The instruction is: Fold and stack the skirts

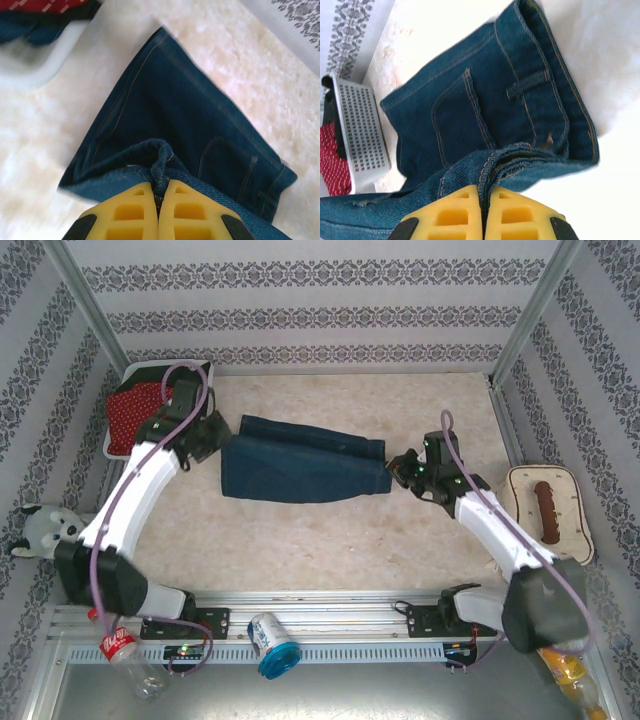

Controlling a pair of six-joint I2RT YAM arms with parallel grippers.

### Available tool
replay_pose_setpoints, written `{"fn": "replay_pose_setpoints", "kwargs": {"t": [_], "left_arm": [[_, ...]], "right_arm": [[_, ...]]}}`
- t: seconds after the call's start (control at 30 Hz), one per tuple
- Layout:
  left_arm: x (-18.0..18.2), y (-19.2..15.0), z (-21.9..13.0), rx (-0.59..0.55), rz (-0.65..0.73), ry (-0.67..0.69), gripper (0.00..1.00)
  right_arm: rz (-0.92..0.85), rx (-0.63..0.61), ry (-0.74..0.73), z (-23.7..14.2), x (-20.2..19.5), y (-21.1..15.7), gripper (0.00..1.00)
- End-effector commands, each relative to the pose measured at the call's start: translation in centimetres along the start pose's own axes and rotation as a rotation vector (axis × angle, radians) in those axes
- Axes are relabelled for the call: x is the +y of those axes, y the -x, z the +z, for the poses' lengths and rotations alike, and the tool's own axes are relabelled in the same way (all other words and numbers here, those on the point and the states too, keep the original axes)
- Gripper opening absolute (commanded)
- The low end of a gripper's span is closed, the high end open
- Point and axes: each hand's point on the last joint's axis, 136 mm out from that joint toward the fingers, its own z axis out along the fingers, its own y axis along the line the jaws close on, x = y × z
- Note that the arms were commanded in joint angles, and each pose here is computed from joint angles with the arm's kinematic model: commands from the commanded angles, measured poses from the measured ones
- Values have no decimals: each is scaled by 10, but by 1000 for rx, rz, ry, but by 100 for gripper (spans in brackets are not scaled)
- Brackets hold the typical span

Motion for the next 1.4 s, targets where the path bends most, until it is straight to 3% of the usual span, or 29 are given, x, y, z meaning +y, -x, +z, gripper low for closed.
{"fn": "replay_pose_setpoints", "kwargs": {"t": [0.0,0.3,0.53,0.67,0.7,0.73,0.8,0.87,0.9,0.93,0.97,1.07,1.2,1.27,1.37], "left_arm": [[-29,49,30,-91,110,-48,0],[-57,80,97,-61,230,-30,0],[-50,72,129,-1,225,11,0],[-33,67,145,33,194,75,4],[-27,66,148,43,176,90,9],[-24,66,149,52,158,98,19],[-22,65,147,71,123,90,66],[-27,64,138,73,113,64,95],[-32,62,131,73,103,35,100],[-36,58,127,79,95,5,100],[-43,52,120,87,86,-40,100],[-63,27,107,123,71,-156,100],[-103,-21,116,253,21,-374,100],[-103,-42,134,305,12,-359,100],[-58,-65,166,328,-57,-177,100]], "right_arm": [[-54,-76,29,15,22,37,0],[-41,-41,-42,65,12,67,0],[-42,-14,-75,83,2,72,1],[-45,-4,-41,91,5,81,13],[-52,-3,-25,92,8,83,22],[-58,-7,-9,91,10,86,30],[-81,-32,14,84,16,91,52],[-124,-50,32,74,24,93,72],[-145,-45,41,69,29,90,80],[-163,-38,52,65,33,86,92],[-181,-27,62,61,38,80,98],[-239,23,95,61,55,53,98],[-255,117,109,92,68,19,98],[-224,152,77,114,62,9,98],[-160,191,-32,134,33,0,98]]}}
